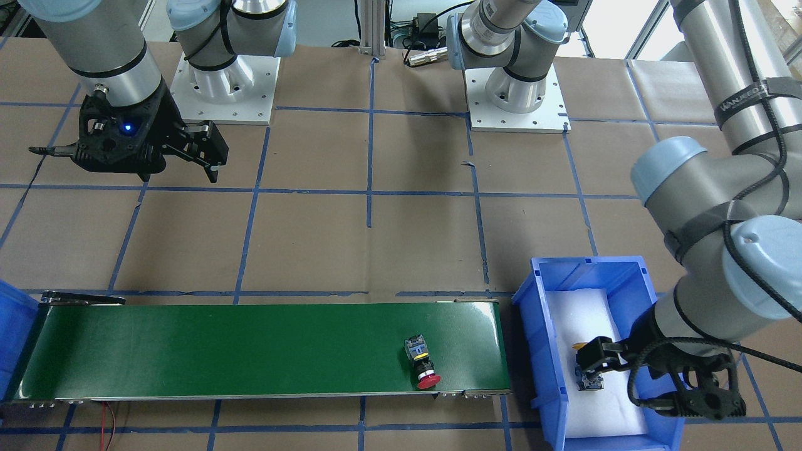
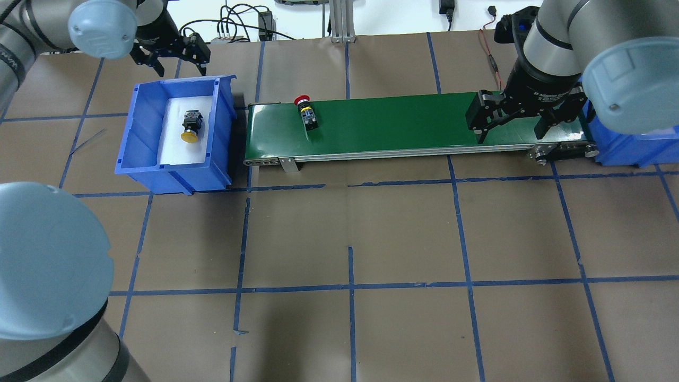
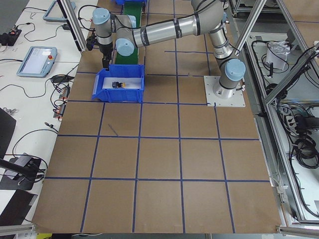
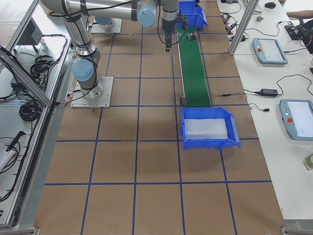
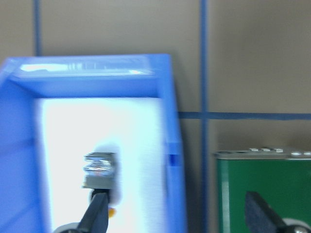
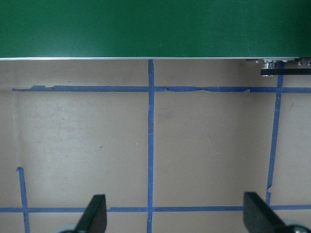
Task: Transport two buttons from left to right
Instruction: 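Open the left gripper and move it back over the blue bin, then lower the left gripper into the bin and grasp the second button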
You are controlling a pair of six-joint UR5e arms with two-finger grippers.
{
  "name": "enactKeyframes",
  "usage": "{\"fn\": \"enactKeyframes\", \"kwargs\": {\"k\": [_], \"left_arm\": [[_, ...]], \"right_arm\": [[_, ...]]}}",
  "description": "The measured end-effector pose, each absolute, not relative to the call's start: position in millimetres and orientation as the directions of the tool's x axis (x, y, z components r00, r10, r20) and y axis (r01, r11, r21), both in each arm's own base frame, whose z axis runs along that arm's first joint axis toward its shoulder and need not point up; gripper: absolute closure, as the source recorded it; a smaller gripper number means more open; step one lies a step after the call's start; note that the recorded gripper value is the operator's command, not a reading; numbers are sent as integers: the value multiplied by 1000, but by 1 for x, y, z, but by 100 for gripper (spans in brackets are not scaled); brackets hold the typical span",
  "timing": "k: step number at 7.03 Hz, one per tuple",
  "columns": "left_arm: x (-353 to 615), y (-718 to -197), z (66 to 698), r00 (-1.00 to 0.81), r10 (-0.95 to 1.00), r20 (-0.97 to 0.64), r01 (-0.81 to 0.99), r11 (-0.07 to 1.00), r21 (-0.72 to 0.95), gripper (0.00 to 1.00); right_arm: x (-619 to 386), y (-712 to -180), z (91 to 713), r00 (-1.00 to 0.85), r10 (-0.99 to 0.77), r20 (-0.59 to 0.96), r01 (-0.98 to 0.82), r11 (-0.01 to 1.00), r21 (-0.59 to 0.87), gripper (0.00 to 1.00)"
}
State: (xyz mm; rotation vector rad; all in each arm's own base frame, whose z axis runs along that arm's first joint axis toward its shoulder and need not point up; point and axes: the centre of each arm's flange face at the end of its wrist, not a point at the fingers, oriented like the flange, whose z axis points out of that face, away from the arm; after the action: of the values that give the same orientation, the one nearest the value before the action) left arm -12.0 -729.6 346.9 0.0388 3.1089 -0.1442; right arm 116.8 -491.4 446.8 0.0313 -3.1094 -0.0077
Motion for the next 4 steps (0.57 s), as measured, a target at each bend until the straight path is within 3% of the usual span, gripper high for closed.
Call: {"fn": "enactKeyframes", "kwargs": {"k": [1, 4], "left_arm": [[7, -731, 336, -999, 31, -29, 33, 996, -78, 41], [16, -735, 297, -999, 40, -19, 41, 998, -40, 43]], "right_arm": [[117, -491, 447, -999, -20, 32, -20, 1000, 6, 0], [117, -491, 447, -999, -20, 31, -20, 1000, 5, 0]]}}
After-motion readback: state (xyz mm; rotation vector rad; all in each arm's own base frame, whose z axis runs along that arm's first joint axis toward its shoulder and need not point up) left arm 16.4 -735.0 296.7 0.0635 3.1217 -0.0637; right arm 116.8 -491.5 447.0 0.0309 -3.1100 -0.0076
